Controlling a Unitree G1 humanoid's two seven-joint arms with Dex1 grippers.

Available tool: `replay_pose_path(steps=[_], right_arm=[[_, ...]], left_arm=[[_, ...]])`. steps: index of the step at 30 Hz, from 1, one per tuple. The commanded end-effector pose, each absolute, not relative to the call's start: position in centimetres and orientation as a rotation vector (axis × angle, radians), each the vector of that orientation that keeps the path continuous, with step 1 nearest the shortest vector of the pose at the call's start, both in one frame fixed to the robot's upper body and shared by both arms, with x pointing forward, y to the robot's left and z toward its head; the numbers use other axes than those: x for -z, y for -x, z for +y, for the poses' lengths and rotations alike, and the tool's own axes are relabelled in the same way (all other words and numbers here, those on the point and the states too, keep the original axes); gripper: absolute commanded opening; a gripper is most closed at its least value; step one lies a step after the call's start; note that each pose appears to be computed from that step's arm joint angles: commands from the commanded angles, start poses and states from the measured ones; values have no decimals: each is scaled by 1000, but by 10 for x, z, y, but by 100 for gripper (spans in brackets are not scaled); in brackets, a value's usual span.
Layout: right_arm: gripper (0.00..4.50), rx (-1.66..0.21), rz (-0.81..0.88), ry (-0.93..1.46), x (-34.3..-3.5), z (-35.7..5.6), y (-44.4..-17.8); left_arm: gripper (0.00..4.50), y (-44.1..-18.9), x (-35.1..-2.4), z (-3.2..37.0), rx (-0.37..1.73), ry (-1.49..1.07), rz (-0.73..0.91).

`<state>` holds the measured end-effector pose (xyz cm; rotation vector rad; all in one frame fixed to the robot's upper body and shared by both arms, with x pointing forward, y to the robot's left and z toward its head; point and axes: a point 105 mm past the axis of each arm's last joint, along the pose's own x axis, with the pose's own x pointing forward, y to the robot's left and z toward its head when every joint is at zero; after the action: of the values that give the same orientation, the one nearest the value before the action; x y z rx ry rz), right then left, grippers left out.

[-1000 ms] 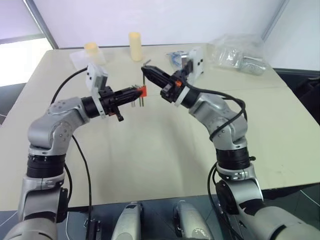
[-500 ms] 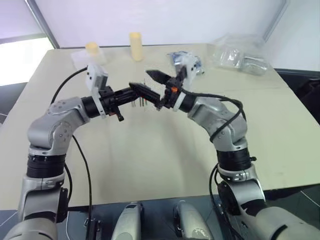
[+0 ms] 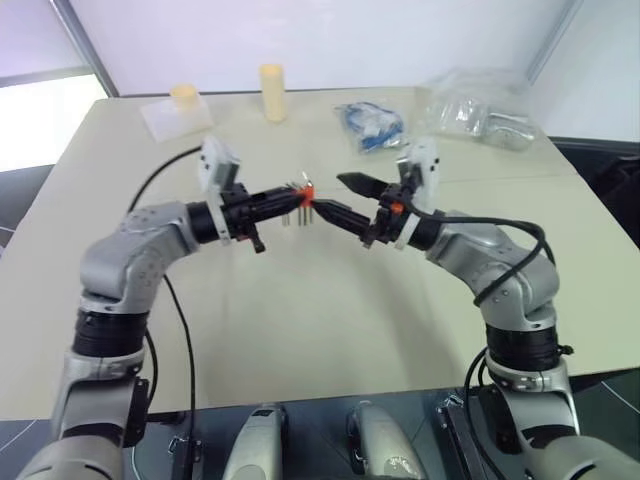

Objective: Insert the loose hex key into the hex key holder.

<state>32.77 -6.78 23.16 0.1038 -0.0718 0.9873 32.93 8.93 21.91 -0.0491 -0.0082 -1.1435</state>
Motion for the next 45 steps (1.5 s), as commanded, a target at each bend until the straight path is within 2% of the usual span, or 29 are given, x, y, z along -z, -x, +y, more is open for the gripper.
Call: replay_pose_path(steps=[1, 3, 6, 9, 11, 20, 31, 36, 37, 39, 40, 41, 43, 45], right_arm=[[439, -903, -201, -8, -259, -89, -328], [439, -842, -260, 71, -272, -100, -331], [439, -722, -410, 376, -297, -115, -331], [439, -725, -471, 666, -299, -113, -321], [439, -769, -478, 841, -288, -105, -313], [439, -890, -356, 878, -254, -100, -307], [439, -896, -321, 855, -247, -100, -309], [445, -905, -315, 850, -245, -98, -308], [445, -906, -314, 850, -245, -98, -308], [445, -916, -310, 845, -243, -95, -308], [445, -920, -310, 843, -243, -94, -308], [445, -925, -309, 843, -242, -93, -308], [445, -930, -308, 844, -242, -92, -308], [445, -935, -306, 844, -241, -92, -308]], left_arm=[[0, -327, -214, 75, 1177, 66, 10], [0, -326, -209, 71, 1192, 85, 33], [0, -328, -199, 64, 1200, 137, 83], [0, -328, -187, 57, 1209, 181, 137], [0, -329, -180, 53, 1210, 219, 178], [0, -329, -141, 47, 1187, 251, 359], [0, -339, -115, 54, 1072, 404, 519], [211, -347, -114, 60, 1023, 417, 510], [271, -348, -114, 61, 1017, 419, 507], [333, -353, -114, 65, 983, 442, 505], [385, -355, -113, 69, 965, 453, 509], [392, -356, -111, 72, 950, 453, 513], [447, -355, -109, 77, 939, 444, 517], [447, -356, -110, 83, 925, 427, 511]])
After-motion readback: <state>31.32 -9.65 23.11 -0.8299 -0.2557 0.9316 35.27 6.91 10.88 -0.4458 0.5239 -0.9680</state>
